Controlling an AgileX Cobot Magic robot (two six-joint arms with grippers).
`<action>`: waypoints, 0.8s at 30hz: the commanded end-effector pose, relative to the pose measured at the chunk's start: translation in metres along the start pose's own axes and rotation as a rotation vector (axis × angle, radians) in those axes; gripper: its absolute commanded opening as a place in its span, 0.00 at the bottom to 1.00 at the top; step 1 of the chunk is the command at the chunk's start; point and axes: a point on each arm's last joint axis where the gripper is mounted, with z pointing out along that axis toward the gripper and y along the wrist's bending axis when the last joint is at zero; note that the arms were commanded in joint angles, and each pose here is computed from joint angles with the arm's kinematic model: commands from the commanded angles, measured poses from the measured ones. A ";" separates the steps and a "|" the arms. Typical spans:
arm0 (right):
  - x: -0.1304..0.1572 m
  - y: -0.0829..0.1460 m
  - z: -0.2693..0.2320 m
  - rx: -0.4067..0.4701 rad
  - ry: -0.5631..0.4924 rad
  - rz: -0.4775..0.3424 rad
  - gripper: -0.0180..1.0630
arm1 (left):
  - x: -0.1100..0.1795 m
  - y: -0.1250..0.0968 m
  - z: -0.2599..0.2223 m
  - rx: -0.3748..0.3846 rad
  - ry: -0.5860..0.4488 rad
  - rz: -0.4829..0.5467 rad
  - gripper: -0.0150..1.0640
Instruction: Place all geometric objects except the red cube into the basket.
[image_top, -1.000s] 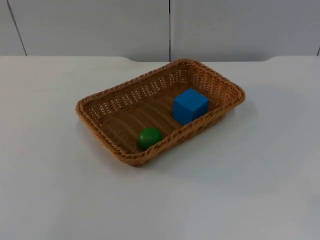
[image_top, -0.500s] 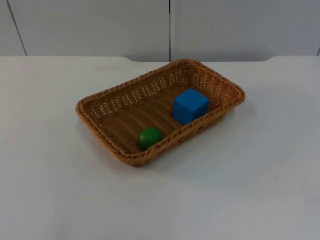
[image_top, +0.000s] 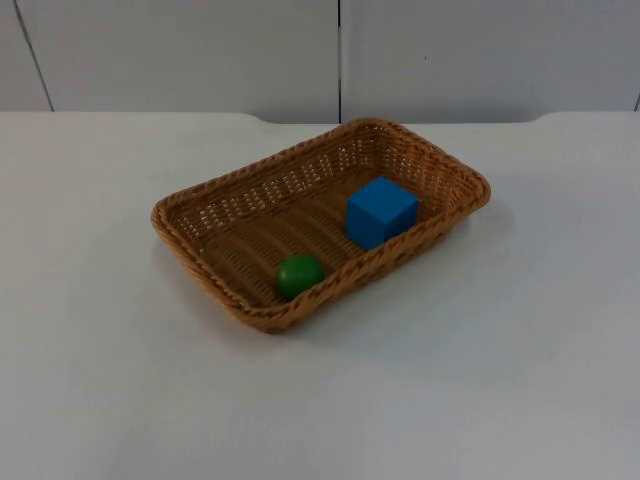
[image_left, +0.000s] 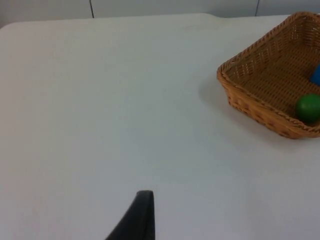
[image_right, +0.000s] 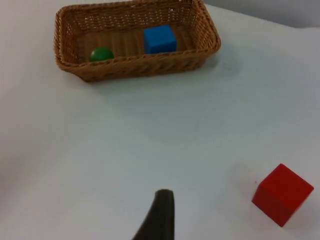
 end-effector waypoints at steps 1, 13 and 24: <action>-0.001 0.000 0.001 0.005 -0.015 0.002 0.74 | 0.001 -0.001 0.000 0.013 0.000 0.005 0.99; -0.001 -0.001 0.000 0.017 -0.020 -0.003 0.74 | 0.001 -0.001 0.000 0.013 0.000 0.005 0.99; -0.001 -0.001 0.000 0.017 -0.019 -0.005 0.99 | 0.001 -0.001 0.000 0.013 0.000 0.003 0.99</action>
